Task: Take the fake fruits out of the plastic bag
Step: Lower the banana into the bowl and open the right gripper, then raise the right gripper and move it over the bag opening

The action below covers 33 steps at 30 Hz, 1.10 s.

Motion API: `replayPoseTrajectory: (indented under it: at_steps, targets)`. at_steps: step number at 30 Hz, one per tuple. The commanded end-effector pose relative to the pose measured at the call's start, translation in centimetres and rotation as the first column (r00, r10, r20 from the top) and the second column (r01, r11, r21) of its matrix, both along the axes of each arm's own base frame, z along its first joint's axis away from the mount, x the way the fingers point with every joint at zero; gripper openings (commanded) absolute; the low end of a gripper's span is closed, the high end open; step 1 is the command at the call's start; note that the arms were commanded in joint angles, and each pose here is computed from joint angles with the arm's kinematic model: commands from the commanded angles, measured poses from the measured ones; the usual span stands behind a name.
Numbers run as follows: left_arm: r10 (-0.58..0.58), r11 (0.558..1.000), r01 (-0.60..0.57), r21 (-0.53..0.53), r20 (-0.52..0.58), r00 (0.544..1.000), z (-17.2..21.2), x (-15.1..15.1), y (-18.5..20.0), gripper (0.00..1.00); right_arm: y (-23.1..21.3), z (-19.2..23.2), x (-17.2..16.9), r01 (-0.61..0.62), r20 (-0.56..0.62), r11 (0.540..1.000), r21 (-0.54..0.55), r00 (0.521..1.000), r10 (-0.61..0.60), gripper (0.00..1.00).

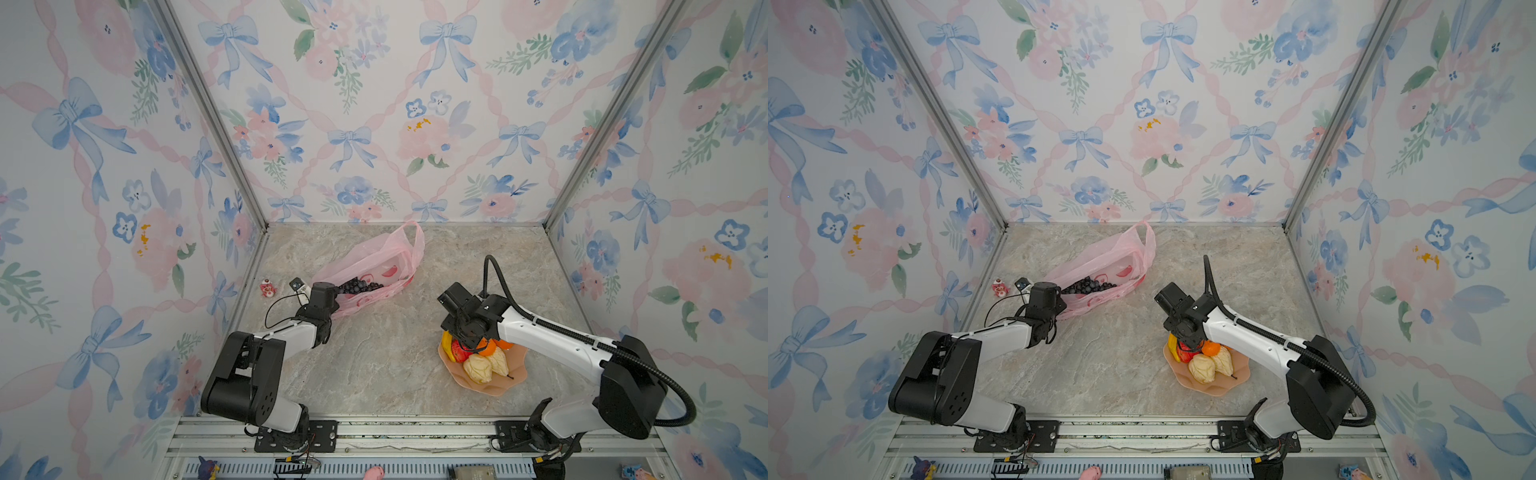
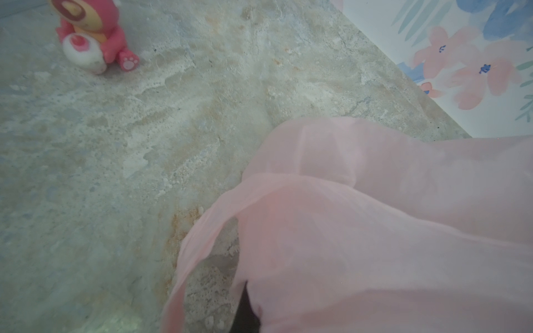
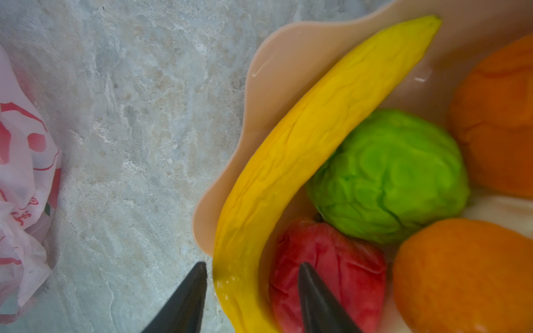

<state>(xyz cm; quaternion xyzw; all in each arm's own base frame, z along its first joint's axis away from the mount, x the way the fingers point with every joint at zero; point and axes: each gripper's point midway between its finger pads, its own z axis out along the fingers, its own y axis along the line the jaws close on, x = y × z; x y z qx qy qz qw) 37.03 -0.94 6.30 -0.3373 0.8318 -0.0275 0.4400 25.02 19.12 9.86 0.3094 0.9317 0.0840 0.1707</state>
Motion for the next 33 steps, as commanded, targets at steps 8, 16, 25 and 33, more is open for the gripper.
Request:
replayPoseTrajectory:
  at_steps: [8, 16, 25, 33]
  targets:
    - [-0.112, 0.993, 0.112, -0.027, -0.006, 0.994, 0.1, 1.0, -1.8, 0.00, -1.3, 4.8, 1.4, -0.049, 0.140, 0.992, -0.119, 0.988, 0.065, 0.61]
    - [-0.316, 0.948, 0.317, -0.030, 0.014, 0.949, 1.0, 2.2, -7.1, 0.00, 3.2, 9.5, 5.3, -0.288, 0.334, 0.950, -0.123, 0.889, 0.313, 0.64]
    - [-0.644, 0.764, 0.646, -0.005, 0.071, 0.762, 3.5, 2.3, -19.1, 0.00, 10.5, 10.3, 9.0, -0.588, 0.394, 0.809, -0.034, 0.736, 0.551, 0.63]
    - [-0.638, 0.769, 0.639, -0.003, 0.053, 0.768, 2.2, -1.4, -18.4, 0.00, 15.9, 6.7, 11.3, -0.746, 0.338, 0.665, 0.039, 0.636, 0.694, 0.52]
